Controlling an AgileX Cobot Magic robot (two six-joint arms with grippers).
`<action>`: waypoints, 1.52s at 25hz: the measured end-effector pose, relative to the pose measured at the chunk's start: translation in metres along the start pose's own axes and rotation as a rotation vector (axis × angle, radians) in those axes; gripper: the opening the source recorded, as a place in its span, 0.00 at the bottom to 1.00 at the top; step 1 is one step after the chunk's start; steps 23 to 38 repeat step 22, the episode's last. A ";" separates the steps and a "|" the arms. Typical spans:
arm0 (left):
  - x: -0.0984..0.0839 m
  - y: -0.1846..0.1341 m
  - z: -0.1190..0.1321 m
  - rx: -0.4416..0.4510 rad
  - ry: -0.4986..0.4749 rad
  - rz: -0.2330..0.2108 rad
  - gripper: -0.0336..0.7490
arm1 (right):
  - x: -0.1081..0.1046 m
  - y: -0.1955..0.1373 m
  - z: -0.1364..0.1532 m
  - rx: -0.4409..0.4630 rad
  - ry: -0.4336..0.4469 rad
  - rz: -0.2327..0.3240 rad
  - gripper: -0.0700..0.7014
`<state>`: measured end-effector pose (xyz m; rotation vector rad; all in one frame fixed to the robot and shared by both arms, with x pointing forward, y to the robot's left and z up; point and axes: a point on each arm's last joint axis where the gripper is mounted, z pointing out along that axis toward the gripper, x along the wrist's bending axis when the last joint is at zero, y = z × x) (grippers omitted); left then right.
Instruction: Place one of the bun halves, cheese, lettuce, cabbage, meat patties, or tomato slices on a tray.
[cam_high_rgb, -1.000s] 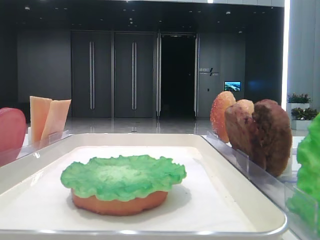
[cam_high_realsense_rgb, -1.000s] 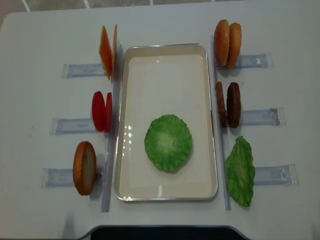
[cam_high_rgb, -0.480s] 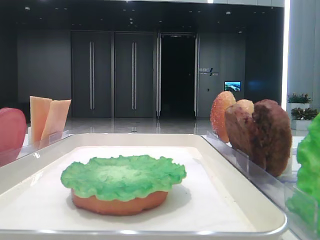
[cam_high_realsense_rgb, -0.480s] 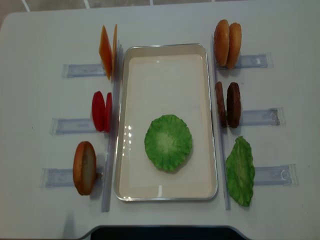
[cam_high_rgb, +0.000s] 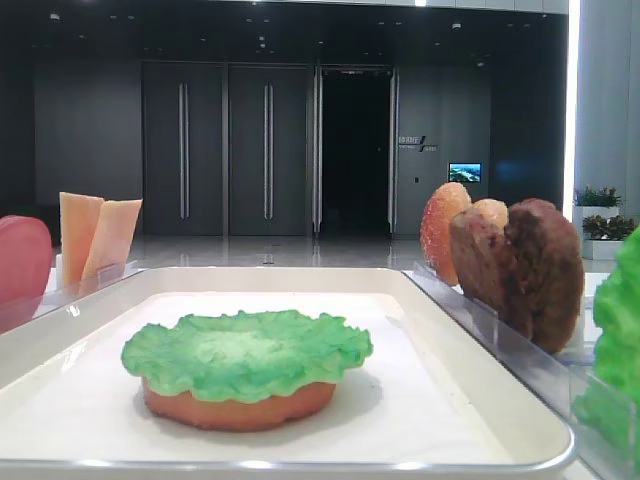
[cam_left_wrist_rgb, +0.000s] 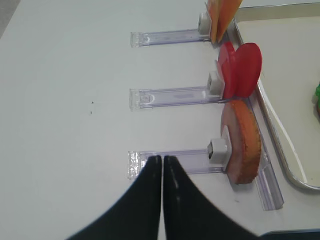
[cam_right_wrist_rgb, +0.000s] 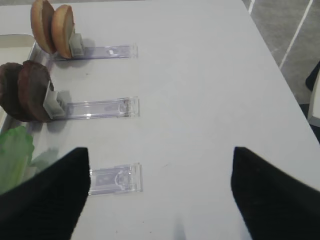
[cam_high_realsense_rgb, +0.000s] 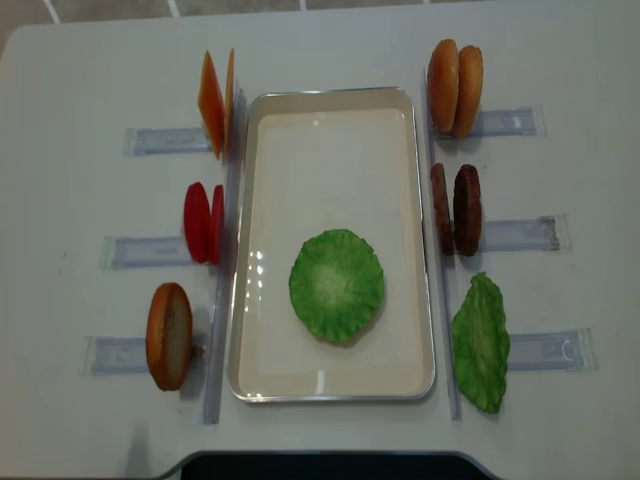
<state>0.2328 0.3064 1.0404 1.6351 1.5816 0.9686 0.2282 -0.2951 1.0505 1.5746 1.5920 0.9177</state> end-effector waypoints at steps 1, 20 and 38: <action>0.000 0.000 0.000 0.000 0.000 0.000 0.04 | 0.000 -0.001 0.001 0.005 0.004 0.002 0.84; 0.000 0.000 0.000 0.000 0.000 0.000 0.04 | 0.001 -0.003 0.004 0.022 0.009 0.004 0.84; 0.000 0.000 0.000 0.000 0.000 0.000 0.04 | 0.001 -0.003 0.004 0.022 0.009 0.004 0.84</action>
